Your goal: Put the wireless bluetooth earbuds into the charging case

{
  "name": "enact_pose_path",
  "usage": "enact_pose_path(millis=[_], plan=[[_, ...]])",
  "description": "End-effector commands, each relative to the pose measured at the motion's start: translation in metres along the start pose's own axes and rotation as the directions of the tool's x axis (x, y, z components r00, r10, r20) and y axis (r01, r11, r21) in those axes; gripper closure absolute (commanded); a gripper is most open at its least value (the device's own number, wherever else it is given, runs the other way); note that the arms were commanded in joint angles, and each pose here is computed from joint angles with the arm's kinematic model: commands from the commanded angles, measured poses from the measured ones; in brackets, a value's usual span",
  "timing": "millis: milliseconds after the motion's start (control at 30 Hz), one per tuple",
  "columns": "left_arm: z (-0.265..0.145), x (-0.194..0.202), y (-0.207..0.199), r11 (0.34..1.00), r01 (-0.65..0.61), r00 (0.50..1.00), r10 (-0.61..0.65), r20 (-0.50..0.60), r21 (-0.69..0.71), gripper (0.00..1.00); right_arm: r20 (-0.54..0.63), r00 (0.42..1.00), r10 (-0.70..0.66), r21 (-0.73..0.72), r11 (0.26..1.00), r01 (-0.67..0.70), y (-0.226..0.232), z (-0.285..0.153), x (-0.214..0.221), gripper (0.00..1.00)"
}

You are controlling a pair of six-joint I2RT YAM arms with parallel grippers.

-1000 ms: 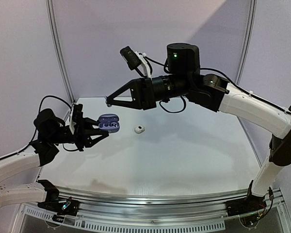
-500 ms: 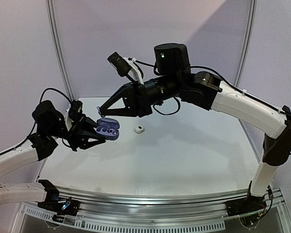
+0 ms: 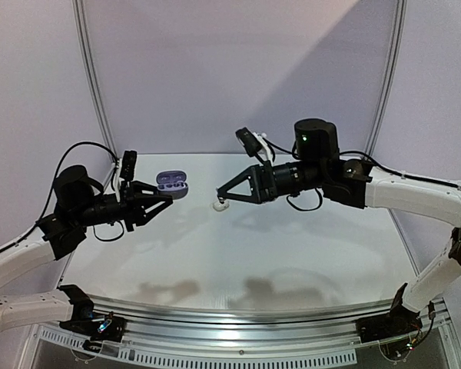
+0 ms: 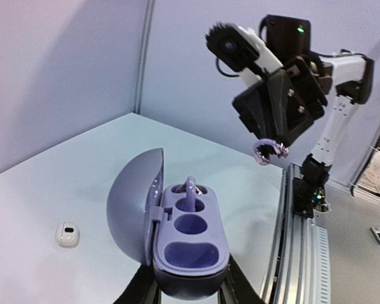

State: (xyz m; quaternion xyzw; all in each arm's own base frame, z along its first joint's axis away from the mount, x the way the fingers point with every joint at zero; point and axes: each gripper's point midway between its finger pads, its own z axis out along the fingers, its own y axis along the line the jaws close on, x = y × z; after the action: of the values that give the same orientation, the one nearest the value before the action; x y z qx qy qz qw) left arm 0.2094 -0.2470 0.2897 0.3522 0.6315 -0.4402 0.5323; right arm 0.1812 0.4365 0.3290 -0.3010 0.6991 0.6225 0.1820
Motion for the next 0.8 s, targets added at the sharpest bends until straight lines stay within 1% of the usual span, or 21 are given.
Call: enact_pose_path(millis=[0, 67, 100, 167, 200, 233, 300, 367, 433, 533, 667, 733, 767], plan=[[-0.011, 0.028, 0.043, 0.969, 0.081, 0.994, -0.096, -0.053, -0.233, 1.0, 0.152, 0.964, 0.217, 0.103, 0.967, -0.234, -0.045, -0.008, 0.006, 1.0], [-0.013, 0.031, 0.047, 0.962, 0.098, 0.992, -0.115, -0.053, -0.255, 1.0, 0.206, 0.931, 0.302, 0.177, 0.924, -0.339, -0.078, -0.011, 0.02, 1.0], [-0.014, 0.031, 0.048, 0.96, 0.103, 0.992, -0.12, -0.05, -0.259, 1.0, 0.249, 0.902, 0.351, 0.219, 0.887, -0.406, -0.098, -0.013, 0.026, 1.0], [-0.014, 0.031, 0.049, 0.959, 0.111, 0.991, -0.127, -0.046, -0.259, 1.0, 0.305, 0.851, 0.428, 0.256, 0.824, -0.506, -0.129, -0.014, 0.043, 1.0], [-0.014, 0.032, 0.049, 0.959, 0.114, 0.991, -0.13, -0.045, -0.26, 1.0, 0.329, 0.812, 0.481, 0.248, 0.786, -0.566, -0.145, -0.011, 0.052, 1.0], [-0.015, 0.032, 0.049, 0.958, 0.118, 0.99, -0.133, -0.044, -0.26, 1.0, 0.35, 0.79, 0.503, 0.229, 0.772, -0.593, -0.154, -0.009, 0.056, 1.0], [-0.015, 0.032, 0.049, 0.958, 0.12, 0.99, -0.136, -0.043, -0.261, 1.0, 0.384, 0.725, 0.572, 0.167, 0.729, -0.664, -0.169, -0.002, 0.059, 1.0], [-0.016, 0.033, 0.049, 0.957, 0.124, 0.989, -0.14, -0.044, -0.262, 1.0, 0.39, 0.684, 0.617, 0.165, 0.684, -0.711, -0.192, 0.011, 0.067, 1.0], [-0.017, 0.035, 0.049, 0.955, 0.13, 0.988, -0.147, -0.045, -0.265, 1.0, 0.383, 0.667, 0.639, 0.18, 0.656, -0.733, -0.21, 0.025, 0.069, 1.0], [-0.018, 0.036, 0.049, 0.953, 0.135, 0.987, -0.152, -0.044, -0.27, 1.0, 0.381, 0.654, 0.654, 0.157, 0.652, -0.742, -0.22, 0.043, 0.06, 1.0], [-0.019, 0.037, 0.05, 0.952, 0.132, 0.988, -0.149, -0.041, -0.275, 1.0, 0.39, 0.609, 0.691, 0.171, 0.595, -0.785, -0.25, 0.056, 0.074, 1.0], [-0.02, 0.038, 0.05, 0.952, 0.13, 0.989, -0.146, -0.039, -0.276, 1.0, 0.393, 0.576, 0.716, 0.155, 0.567, -0.809, -0.259, 0.059, 0.082, 1.0], [-0.02, 0.038, 0.051, 0.952, 0.126, 0.989, -0.143, -0.039, -0.277, 1.0, 0.396, 0.549, 0.736, 0.147, 0.539, -0.829, -0.266, 0.06, 0.089, 1.0]])
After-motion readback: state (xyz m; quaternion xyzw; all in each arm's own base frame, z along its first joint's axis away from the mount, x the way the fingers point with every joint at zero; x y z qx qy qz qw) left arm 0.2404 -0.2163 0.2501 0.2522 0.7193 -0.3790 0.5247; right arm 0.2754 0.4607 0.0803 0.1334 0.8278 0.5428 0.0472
